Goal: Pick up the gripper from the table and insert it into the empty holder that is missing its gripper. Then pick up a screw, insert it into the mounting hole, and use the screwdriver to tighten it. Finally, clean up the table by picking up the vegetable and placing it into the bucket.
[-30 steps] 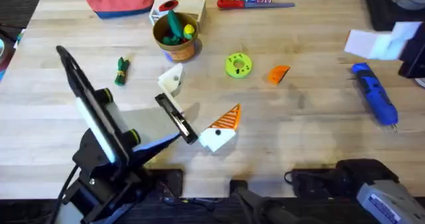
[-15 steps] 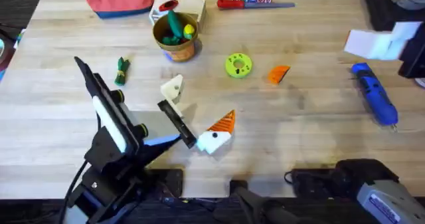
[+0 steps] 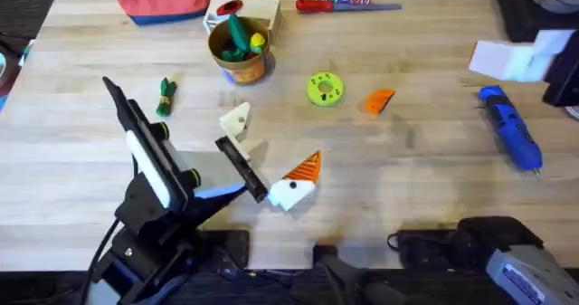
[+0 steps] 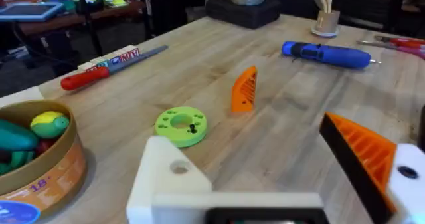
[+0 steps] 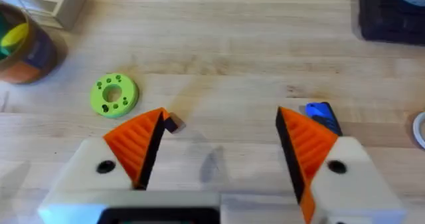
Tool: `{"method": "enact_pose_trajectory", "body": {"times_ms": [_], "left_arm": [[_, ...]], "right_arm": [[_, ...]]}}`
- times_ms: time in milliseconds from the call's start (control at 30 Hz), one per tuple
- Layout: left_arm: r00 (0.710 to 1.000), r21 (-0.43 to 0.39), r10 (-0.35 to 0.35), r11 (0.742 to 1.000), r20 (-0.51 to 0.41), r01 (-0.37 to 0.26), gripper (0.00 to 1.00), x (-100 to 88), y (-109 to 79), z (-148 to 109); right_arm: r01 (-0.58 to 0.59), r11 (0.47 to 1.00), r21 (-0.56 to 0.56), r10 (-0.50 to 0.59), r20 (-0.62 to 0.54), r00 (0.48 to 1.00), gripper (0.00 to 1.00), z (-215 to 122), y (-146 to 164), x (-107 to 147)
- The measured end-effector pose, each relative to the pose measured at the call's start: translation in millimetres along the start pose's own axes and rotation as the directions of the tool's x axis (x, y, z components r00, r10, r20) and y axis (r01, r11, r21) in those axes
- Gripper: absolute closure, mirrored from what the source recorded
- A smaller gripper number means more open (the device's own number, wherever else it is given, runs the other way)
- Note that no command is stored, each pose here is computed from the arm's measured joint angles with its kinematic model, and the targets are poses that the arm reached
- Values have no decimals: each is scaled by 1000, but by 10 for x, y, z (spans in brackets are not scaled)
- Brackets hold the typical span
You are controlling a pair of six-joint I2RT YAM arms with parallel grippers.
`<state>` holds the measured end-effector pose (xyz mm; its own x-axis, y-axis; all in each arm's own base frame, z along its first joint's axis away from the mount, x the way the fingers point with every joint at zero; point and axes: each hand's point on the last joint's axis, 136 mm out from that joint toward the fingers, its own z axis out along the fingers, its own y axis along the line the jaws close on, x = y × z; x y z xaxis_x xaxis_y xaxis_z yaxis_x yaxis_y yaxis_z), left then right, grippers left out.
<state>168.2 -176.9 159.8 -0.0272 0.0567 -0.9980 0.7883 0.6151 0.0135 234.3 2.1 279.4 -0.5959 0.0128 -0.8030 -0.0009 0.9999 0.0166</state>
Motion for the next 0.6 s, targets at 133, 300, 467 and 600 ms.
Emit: {"method": "enact_pose_trajectory", "body": {"times_ms": [133, 300, 467, 600], "left_arm": [[1000, 0, -1, 1000, 0, 1, 15, 0, 0, 0], [1000, 0, -1, 1000, 0, 1, 13, 0, 0, 0], [1000, 0, -1, 1000, 0, 1, 14, 0, 0, 0], [1000, 0, -1, 1000, 0, 1, 13, 0, 0, 0]], "right_arm": [[0, 1000, 0, 0, 0, 1000, 10, 0, 0, 0], [0, 1000, 0, 0, 4, 1000, 10, 1, 0, -10], [-1, 1000, 5, 1, 1, 1000, 10, 1, -9, -3], [8, 999, -42, -9, -8, 1000, 10, 32, 73, -5]]}}
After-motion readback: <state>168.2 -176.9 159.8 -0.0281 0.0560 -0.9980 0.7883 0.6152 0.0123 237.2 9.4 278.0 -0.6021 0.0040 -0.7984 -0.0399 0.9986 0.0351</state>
